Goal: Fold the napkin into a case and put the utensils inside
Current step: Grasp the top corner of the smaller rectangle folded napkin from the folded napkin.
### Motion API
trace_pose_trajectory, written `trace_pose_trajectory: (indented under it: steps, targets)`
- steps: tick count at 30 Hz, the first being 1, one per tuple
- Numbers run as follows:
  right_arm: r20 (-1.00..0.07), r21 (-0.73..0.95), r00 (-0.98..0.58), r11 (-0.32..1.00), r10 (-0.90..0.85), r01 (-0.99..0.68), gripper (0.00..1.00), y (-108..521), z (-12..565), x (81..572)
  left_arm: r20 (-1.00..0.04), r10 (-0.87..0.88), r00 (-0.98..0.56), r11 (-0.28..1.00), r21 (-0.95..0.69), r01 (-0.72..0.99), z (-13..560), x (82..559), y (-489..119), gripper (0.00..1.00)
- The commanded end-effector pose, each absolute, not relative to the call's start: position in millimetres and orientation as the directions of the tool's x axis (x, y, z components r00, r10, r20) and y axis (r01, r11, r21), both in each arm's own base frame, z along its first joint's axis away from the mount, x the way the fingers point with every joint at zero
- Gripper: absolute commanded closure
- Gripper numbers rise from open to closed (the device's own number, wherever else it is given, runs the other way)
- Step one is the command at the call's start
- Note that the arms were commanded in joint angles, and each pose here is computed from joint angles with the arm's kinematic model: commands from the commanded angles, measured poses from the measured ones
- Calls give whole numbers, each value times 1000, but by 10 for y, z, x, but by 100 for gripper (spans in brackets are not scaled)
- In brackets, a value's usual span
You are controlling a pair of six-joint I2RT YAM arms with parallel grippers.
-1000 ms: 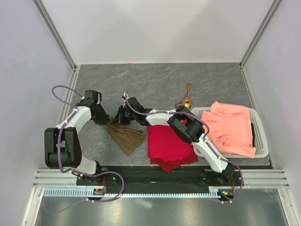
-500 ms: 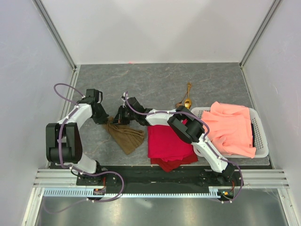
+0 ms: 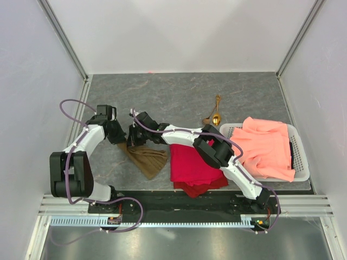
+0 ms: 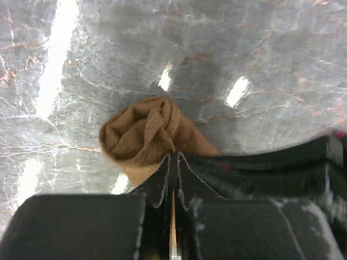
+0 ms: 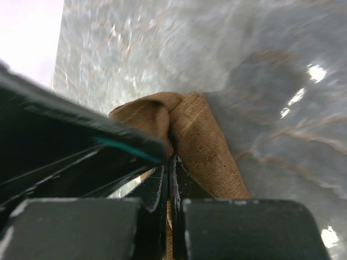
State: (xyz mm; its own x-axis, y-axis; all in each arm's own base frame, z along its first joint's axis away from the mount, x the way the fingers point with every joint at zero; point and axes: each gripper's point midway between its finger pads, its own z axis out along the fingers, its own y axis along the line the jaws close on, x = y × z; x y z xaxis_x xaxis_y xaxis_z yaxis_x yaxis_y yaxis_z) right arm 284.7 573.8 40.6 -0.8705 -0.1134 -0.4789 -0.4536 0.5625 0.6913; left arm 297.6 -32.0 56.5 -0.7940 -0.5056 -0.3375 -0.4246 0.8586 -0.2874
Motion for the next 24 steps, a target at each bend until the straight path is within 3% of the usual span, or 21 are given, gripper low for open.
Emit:
trace_pose_trajectory:
  steps: [1,3,4,11,17,24]
  targets:
    - [-476,726,-869,499,-134,-474,100,5923,712,2709,-309,-535,-786,825,-390,-408,581,3022,-508,98]
    - [-432,800,-897,420,-92,-428,100,6027,850,2701,-300,-542,-785,821,-387,-419,541,2967,-512,98]
    - [-351,860,-936,388,-21,-332,100,6034,993,2764,-306,-547,-779,821,-380,-427,537,2957,-488,98]
    - [-200,970,-956,183,216,-162,100,5998,1344,3058,-305,-558,-771,816,-373,-443,509,2824,-442,98]
    - [-199,959,-954,244,224,-143,100,6013,1014,3116,-289,-579,-762,800,-380,-464,479,2770,-419,98]
    - [-289,932,-936,284,199,-227,100,6100,807,3239,-215,-647,-731,745,-379,-548,292,2666,-320,97]
